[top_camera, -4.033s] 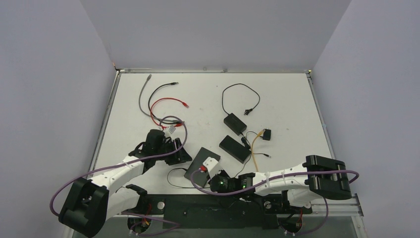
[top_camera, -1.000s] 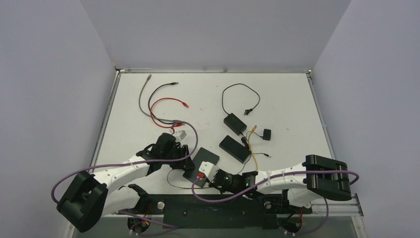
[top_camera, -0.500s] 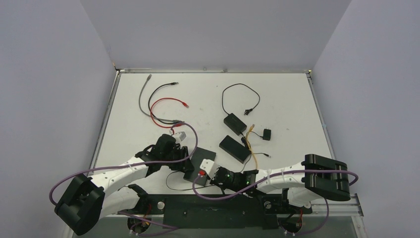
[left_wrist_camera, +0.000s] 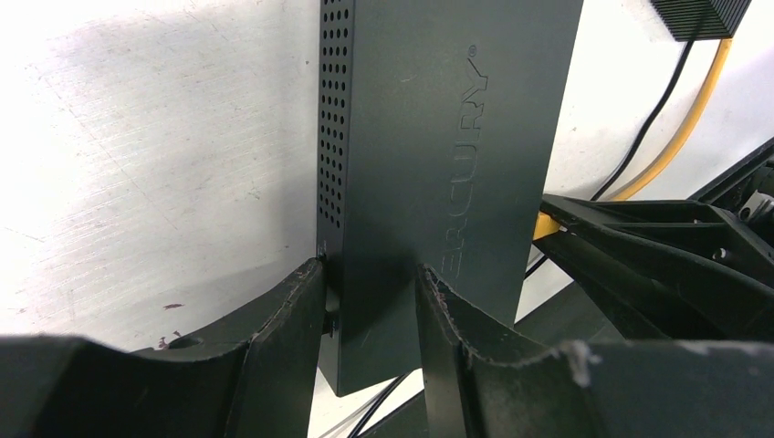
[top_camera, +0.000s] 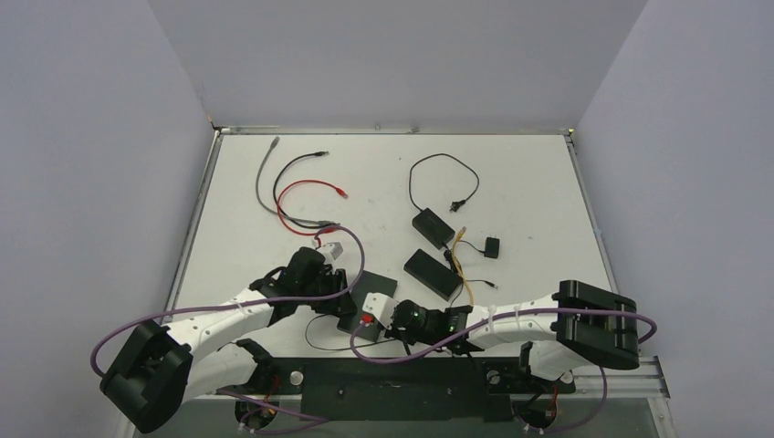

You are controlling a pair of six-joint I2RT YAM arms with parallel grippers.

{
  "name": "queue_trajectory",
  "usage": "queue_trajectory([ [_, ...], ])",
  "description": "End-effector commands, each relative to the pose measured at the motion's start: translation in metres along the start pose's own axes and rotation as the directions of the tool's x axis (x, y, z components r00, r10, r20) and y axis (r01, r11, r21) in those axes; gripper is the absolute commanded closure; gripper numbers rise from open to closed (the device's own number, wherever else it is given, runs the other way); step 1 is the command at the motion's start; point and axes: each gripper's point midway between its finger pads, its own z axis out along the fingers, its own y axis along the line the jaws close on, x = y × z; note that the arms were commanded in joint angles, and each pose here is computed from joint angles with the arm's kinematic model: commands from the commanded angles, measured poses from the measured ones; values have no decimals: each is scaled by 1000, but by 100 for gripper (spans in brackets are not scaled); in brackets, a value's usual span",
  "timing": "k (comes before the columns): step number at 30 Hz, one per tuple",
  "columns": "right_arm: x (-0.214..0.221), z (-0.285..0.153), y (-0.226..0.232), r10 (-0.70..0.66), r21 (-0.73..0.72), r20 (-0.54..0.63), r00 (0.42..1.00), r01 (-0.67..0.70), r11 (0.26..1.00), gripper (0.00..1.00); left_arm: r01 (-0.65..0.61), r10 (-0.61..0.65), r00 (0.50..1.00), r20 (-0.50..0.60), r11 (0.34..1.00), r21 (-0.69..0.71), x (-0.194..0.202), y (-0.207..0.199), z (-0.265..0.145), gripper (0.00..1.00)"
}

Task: Insert the plug into the switch port
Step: Insert the connector into the switch port.

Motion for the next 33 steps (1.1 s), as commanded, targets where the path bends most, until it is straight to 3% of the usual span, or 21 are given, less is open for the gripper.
queue_trajectory([
  [1, -141, -8, -4, 50, -38, 413, 910, -37, 999, 100, -23, 44, 997, -70, 959, 282, 9, -66, -14, 64],
  [6, -136, -6, -4, 57, -45, 392, 918, -43, 998, 100, -31, 45, 998, -45, 960, 278, 3, -70, -18, 64],
  [12, -113, -1, -1, 85, -69, 311, 947, -66, 995, 100, -30, 27, 999, 21, 985, 170, -14, -59, -25, 62],
  [22, -66, 5, 10, 158, -97, 154, 975, -144, 985, 100, 5, 10, 989, 145, 995, -103, -46, -26, -43, 44],
  [28, -49, 4, 11, 187, -83, 104, 977, -179, 980, 100, 30, 14, 978, 206, 978, -208, -59, -11, -54, 40],
  [33, -45, -1, 9, 207, -69, 103, 973, -201, 977, 89, 73, 4, 959, 282, 962, -264, -76, -5, -67, 39],
])
